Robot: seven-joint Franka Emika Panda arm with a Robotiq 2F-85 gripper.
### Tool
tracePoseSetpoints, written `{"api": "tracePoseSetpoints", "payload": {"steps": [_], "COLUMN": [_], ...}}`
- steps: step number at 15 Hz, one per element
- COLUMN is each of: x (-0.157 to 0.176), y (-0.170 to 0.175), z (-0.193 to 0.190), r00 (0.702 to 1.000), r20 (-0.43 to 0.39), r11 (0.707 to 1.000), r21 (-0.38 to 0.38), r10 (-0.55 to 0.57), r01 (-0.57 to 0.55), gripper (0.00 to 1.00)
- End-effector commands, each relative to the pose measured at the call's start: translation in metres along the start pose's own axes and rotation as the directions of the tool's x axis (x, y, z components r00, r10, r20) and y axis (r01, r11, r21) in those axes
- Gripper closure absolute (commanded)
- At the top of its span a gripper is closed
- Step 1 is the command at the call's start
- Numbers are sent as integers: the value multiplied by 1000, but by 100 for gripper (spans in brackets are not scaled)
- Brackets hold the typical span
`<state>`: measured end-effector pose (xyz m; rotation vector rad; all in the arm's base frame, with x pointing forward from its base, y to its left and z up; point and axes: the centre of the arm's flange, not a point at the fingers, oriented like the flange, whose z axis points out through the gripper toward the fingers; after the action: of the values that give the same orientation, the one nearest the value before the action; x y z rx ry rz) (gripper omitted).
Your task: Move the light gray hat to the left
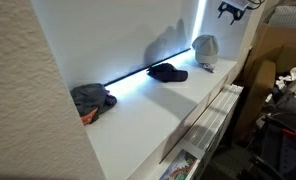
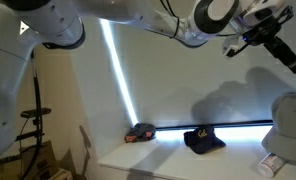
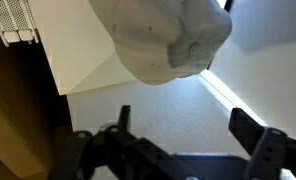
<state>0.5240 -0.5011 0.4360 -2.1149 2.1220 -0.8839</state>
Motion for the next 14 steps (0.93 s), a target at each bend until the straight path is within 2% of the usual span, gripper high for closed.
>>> {"api": "tracePoseSetpoints", "payload": {"steps": [1,5,7,10,11,12,14], "x": [0,-1,-1,-19,-32,-38,-40], "y": [-5,-7,-20,-24,-13,-12,-12], "z": [4,6,32,66,41,51,63], "r00": [1000,999,989,952,972,963,960], "r20": [8,28,147,305,234,266,279], "r11": [1000,1000,999,991,996,993,991], "r21": [-4,13,-27,-108,-76,-100,-114], "r10": [-3,21,-23,-37,-31,-33,-35], "r01": [3,-22,27,73,50,61,69], "gripper": [0,0,0,0,0,0,0]}}
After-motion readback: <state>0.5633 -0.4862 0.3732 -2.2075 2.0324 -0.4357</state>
